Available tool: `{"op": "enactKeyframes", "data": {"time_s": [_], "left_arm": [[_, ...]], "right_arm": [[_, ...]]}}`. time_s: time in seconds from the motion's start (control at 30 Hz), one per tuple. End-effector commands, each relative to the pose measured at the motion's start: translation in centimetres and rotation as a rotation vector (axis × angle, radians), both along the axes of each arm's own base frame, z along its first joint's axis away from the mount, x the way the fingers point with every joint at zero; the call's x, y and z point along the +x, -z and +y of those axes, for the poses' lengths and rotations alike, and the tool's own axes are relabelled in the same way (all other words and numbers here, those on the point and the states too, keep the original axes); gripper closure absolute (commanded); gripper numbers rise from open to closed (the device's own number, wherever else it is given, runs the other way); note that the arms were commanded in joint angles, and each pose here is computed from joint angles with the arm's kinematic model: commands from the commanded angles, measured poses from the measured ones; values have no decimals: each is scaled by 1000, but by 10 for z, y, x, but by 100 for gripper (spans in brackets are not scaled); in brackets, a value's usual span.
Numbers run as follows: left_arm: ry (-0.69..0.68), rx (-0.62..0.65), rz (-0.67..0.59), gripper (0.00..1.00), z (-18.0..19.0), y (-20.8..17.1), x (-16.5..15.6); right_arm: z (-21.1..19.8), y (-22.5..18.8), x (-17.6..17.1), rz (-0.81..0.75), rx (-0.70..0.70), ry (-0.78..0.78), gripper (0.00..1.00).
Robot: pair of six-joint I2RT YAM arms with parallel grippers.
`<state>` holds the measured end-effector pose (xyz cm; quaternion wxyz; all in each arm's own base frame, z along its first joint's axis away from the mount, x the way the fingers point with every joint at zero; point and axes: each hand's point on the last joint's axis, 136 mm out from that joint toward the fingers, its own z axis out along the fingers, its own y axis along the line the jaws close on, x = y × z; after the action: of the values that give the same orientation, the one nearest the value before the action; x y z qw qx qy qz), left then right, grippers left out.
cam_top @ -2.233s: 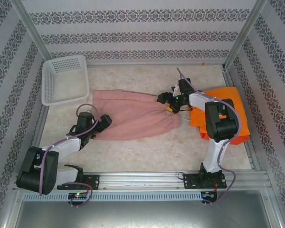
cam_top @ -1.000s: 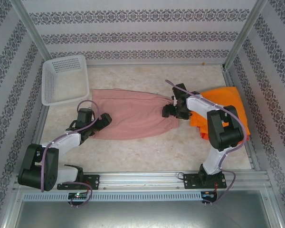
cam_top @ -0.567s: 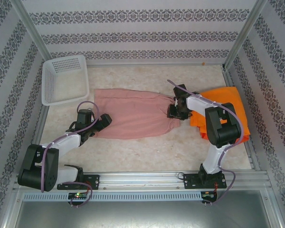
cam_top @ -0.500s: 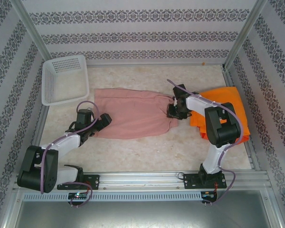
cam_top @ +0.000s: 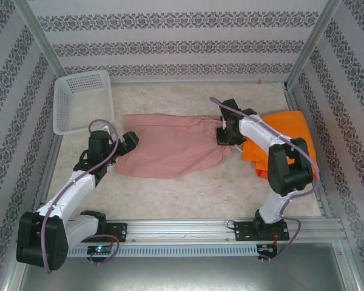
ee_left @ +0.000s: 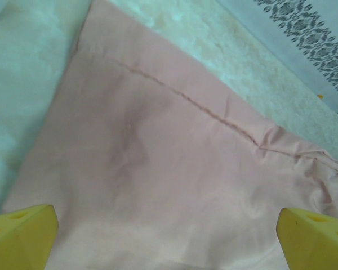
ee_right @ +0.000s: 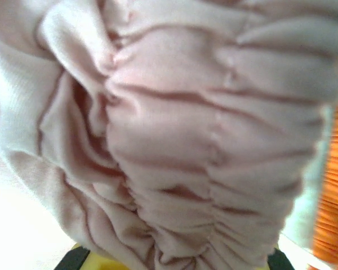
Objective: Fold and stack the shorts
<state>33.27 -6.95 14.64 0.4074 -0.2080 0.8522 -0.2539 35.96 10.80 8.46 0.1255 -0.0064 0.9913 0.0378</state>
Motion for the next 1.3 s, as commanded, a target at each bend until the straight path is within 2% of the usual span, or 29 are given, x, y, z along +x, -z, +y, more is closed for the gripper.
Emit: {"op": "enactKeyframes", "data": {"time_s": [0.0, 0.3, 0.53, 0.87, 1.07, 1.2, 1.27], "left_arm": [[10, 27, 8, 0, 3, -3, -3], [24, -9, 5, 0, -1, 2, -10], [31, -22, 18, 0, -3, 10, -14], [33, -34, 35, 0, -4, 21, -18], [28, -38, 44, 0, -3, 26, -20], [21, -49, 41, 0, -4, 27, -20], [20, -56, 40, 0, -4, 27, -20]], "right_arm": [[-24, -46, -7, -47, -144, -57, 100], [-63, -117, 4, -97, -387, -121, 100], [-57, -143, 20, -95, -458, -135, 100], [10, -151, 30, -93, -451, -191, 100], [66, -140, 29, -81, -428, -223, 99], [121, -122, 25, -76, -354, -263, 92], [154, -108, 20, -62, -290, -300, 80]]}}
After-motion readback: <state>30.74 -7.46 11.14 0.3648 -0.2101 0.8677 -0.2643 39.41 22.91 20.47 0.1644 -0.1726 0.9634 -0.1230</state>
